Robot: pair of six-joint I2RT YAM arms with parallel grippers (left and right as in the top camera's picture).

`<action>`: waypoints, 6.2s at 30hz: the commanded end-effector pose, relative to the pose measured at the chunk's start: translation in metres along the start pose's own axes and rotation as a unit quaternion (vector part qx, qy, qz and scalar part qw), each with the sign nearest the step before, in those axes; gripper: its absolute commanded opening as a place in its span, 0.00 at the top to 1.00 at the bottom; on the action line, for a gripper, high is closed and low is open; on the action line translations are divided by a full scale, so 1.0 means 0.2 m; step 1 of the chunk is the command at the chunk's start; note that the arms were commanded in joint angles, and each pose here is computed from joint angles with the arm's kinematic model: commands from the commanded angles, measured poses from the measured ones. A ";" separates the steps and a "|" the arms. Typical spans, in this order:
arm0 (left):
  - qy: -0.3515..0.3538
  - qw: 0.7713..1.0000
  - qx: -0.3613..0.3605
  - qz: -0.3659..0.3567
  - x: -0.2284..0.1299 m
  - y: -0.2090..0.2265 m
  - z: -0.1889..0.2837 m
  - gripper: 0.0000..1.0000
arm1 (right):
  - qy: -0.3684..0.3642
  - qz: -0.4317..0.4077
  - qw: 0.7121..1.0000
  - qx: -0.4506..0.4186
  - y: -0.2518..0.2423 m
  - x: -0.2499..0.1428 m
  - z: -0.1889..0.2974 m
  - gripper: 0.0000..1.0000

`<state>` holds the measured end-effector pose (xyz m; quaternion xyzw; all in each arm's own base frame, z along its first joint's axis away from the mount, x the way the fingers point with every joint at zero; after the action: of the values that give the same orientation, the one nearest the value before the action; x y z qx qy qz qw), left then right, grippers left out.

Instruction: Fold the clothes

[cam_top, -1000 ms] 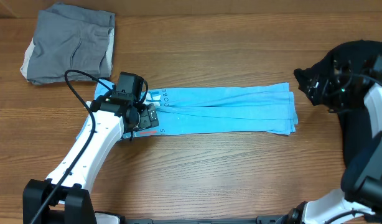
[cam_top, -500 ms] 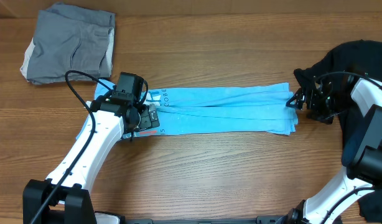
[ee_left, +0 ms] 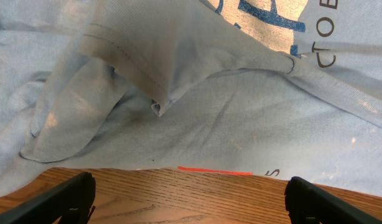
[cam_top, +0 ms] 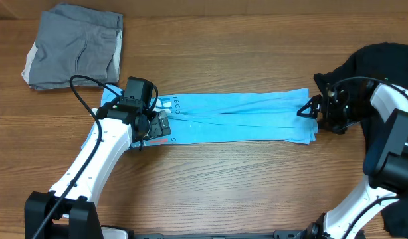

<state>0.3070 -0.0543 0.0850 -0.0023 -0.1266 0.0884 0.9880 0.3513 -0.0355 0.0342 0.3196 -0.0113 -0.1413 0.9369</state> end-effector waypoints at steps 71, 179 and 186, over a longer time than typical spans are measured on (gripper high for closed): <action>0.001 1.000 -0.010 -0.007 -0.01 -0.01 0.02 0.00 | -0.101 0.061 0.928 -0.354 0.53 -0.08 -0.01 0.96; 0.017 1.000 -0.001 -0.013 -0.05 0.01 0.02 0.00 | -0.056 0.044 0.987 -0.146 0.57 -0.08 -0.43 0.50; 0.013 1.000 -0.003 -0.013 -0.04 0.00 0.02 0.00 | -0.048 0.043 0.991 -0.116 0.61 -0.07 -0.48 0.63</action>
<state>0.2974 -0.0541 0.0825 -0.0016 -0.1056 0.0872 0.9906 0.3789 0.1091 0.0313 0.1795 -0.0558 -0.1218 0.9746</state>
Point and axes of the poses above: each gripper's point midway between its finger pads, its own z axis back along the fingers, its own y axis along the line the jaws close on, x = y × z, the point moved 1 cm from there along z, back along the fingers, and after that the axes turned 6 degrees about -z, right-handed, at the moved point
